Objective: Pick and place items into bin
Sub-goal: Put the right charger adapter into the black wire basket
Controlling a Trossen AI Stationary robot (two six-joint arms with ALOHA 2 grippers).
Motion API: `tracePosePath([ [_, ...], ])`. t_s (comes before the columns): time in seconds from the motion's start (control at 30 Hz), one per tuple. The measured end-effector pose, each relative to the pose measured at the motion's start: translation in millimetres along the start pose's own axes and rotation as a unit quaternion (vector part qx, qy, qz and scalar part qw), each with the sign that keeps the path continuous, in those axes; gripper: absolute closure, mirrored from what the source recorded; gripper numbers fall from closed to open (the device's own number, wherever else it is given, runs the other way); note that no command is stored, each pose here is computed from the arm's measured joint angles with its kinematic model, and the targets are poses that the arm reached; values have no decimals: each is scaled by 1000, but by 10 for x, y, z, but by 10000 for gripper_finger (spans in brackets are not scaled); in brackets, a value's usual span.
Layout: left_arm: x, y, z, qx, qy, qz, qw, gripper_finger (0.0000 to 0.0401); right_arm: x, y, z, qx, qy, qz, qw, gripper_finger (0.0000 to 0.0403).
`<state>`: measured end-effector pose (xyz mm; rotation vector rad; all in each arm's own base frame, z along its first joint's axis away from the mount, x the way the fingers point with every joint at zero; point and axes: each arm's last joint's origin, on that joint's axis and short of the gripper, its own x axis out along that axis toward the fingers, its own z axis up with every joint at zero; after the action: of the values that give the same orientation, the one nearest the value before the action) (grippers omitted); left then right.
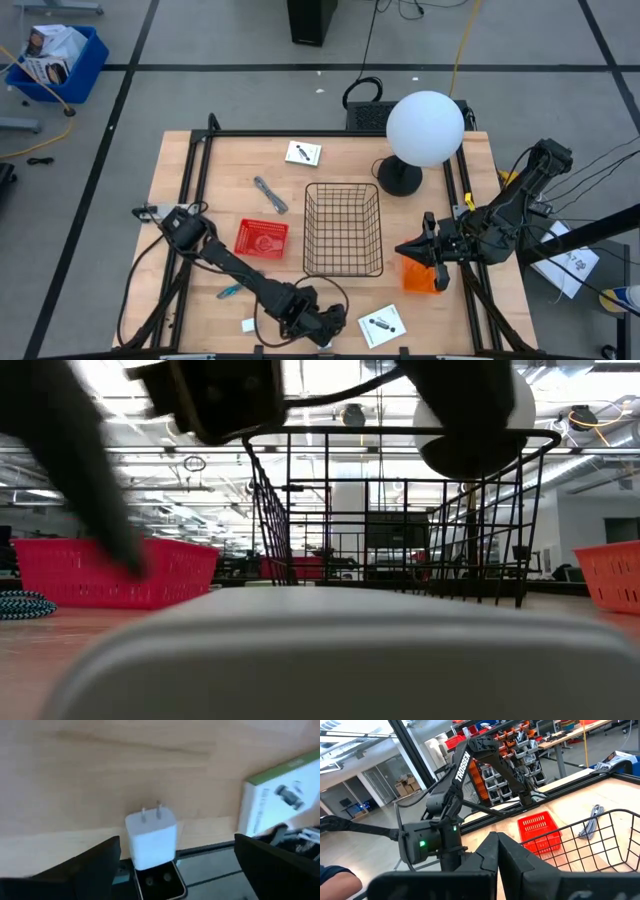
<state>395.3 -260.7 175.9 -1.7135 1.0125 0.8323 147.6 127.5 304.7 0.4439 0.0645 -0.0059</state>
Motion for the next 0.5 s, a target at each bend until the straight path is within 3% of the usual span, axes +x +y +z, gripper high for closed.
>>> tracePosePath([
  [0.13,110,86,-28,-57,0,18,998,7,0,0,1,0,0,0,1000,403],
  [0.4,297,-33,116,-46,45,40,997,6,-1,0,2,0,0,0,1000,403],
  [0.5,308,-11,144,-46,33,52,997,6,-1,0,2,0,0,0,1000,403],
])
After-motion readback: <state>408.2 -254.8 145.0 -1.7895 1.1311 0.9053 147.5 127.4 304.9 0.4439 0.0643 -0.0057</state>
